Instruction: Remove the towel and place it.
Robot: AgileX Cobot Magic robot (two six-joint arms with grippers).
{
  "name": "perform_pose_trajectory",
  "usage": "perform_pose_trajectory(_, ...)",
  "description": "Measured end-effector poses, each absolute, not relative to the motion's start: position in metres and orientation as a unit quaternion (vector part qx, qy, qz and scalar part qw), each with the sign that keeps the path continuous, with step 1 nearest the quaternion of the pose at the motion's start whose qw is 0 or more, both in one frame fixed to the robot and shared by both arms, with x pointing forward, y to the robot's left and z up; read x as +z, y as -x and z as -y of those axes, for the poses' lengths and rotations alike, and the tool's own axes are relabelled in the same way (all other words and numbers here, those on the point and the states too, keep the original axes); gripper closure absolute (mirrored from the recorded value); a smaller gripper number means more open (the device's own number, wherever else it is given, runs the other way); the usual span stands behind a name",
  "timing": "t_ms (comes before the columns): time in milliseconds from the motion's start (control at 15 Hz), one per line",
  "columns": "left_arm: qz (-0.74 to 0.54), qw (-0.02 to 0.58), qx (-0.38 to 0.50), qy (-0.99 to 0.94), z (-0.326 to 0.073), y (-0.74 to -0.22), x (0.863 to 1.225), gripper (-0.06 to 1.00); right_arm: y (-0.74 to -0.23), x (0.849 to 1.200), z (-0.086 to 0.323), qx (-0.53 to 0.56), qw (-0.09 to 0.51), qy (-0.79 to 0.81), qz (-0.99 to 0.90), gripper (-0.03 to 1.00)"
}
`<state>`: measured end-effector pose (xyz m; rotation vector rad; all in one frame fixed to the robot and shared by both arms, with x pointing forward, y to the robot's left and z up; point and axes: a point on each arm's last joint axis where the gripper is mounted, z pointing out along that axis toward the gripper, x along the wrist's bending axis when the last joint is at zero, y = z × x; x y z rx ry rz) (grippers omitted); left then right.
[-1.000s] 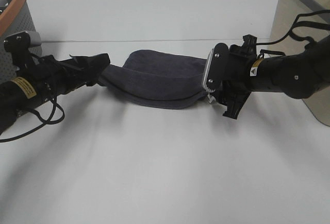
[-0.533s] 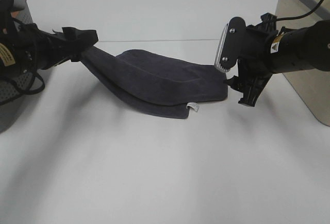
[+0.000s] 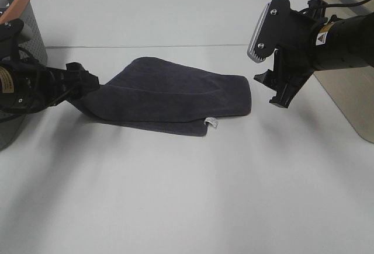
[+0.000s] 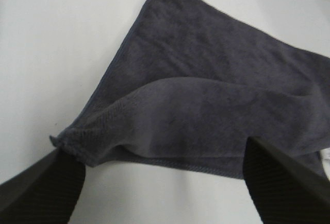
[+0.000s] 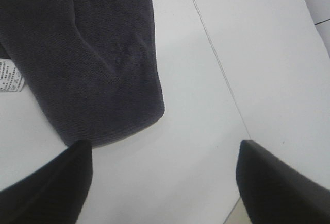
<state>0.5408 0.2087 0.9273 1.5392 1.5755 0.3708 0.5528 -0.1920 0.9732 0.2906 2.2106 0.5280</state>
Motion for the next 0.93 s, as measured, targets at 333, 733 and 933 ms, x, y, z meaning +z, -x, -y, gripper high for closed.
perform_pose_trajectory(333, -0.699, 0.285, 0.156, -0.638, -0.225, -0.540, 0.919, 0.17, -0.553, 0.973, 0.192, 0.221, 0.406, -0.141, -0.875, 0.21)
perform_pose_trajectory(733, -0.690, 0.291, 0.170, -0.640, -0.213, -0.556, 0.938, 0.18, -0.553, 0.973, 0.192, 0.235, 0.398, -0.172, -0.870, 0.21)
perform_pose_trajectory(933, -0.646, 0.368, 0.191, -0.641, -0.178, -0.582, 0.982, 0.18, -0.553, 0.973, 0.192, 0.256, 0.385, -0.218, -0.859, 0.21)
